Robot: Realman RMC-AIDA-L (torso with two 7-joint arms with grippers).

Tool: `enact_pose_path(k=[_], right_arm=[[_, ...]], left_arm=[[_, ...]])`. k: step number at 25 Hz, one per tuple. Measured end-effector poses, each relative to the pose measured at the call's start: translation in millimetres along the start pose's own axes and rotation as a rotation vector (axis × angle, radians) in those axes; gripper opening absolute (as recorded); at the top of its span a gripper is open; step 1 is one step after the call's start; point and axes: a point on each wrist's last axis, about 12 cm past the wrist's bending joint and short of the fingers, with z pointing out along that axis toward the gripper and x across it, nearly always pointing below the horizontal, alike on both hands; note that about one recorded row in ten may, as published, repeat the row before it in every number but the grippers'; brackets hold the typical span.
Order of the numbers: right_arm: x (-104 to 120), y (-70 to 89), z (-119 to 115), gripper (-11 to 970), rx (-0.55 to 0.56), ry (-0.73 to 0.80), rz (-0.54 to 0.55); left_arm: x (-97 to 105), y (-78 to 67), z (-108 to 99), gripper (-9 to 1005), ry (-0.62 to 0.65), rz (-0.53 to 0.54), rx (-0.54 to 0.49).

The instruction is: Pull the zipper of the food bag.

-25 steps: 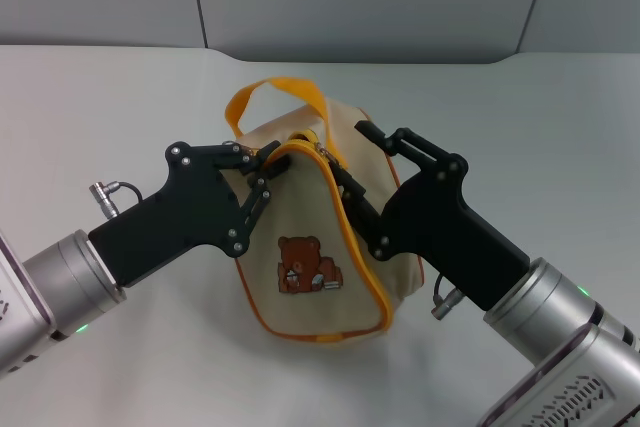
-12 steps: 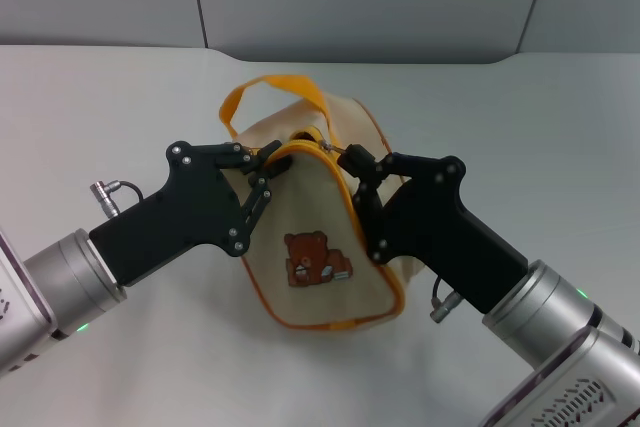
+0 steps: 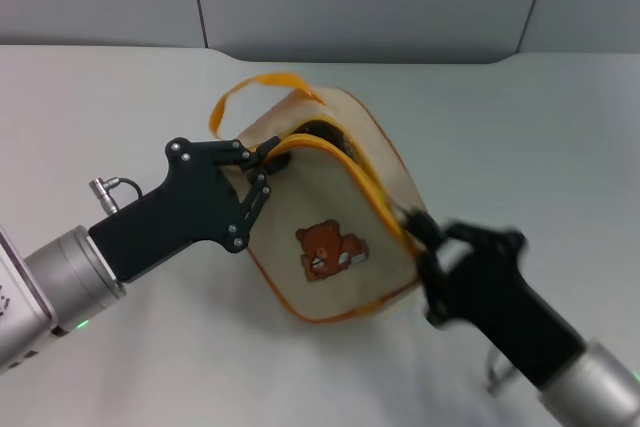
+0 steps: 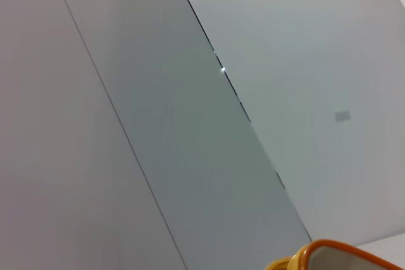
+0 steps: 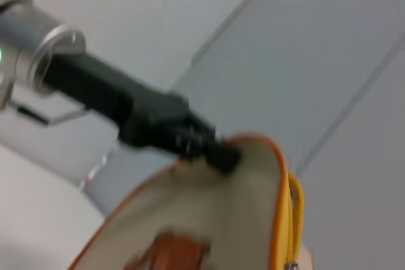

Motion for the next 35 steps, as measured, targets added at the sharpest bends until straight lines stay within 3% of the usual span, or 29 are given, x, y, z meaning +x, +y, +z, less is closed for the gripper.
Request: enact_pose_path(k=[2,11,14,17,18,21,22,23,26,27,28,32,33,35], right_arm=[[5,7.6,-27,34,0.011,0.078,0.018],[2,4.9,-41,87,0.057,0.069,0.027],[-1,-1.6,-42,105,0.101,0.03,0.112],[3,-20.5,-42,122,0.094,-0.065,0.305],[3,-20.5,-42,128,0.094,-0.065,0.305],[9,-38.1,-42,146,0.003,-0.134,0.461],[15,-53.1,-40,152,-0.098,-0.162,0.581],[15,-53.1,-40,200,-0.098,-0.162,0.581],[20,-73.7,-35,345,-0.286,-0.157,0.723],[20,-84.8,-29,391,-0.422,-0.144,0.772],[20,-84.8,-29,437,-0.422,-0.144,0.772],[14,-96.0,-18,605,-0.634,-0.123,0.803],[13,-99.9,-14,635,-0.699,-0.103,0.808],[12,-102.5,-9,697,-0.754,-0.085,0.81]], left_arm=[[0,1.5,0,58,0.001,0.004,-0.004],[1,1.5,1,58,0.005,-0.021,-0.014],[2,-3.0,0,58,0.013,-0.099,-0.023],[4,-8.8,-2,58,0.02,-0.226,-0.048],[4,-10.6,-3,58,0.019,-0.261,-0.053],[5,-14.3,-5,58,0.021,-0.346,-0.053],[6,-16.1,-8,58,0.029,-0.382,-0.05],[6,-16.1,-8,58,0.029,-0.382,-0.05],[3,-13.2,-16,58,0.025,-0.429,-0.013],[1,-10.9,-20,96,0.027,-0.439,0.035],[1,-10.9,-20,133,0.027,-0.439,0.035],[-9,-6.9,-29,284,0.05,-0.447,0.236],[-13,-6.0,-34,493,0.068,-0.45,0.299],[-16,-5.3,-38,561,0.093,-0.459,0.349]])
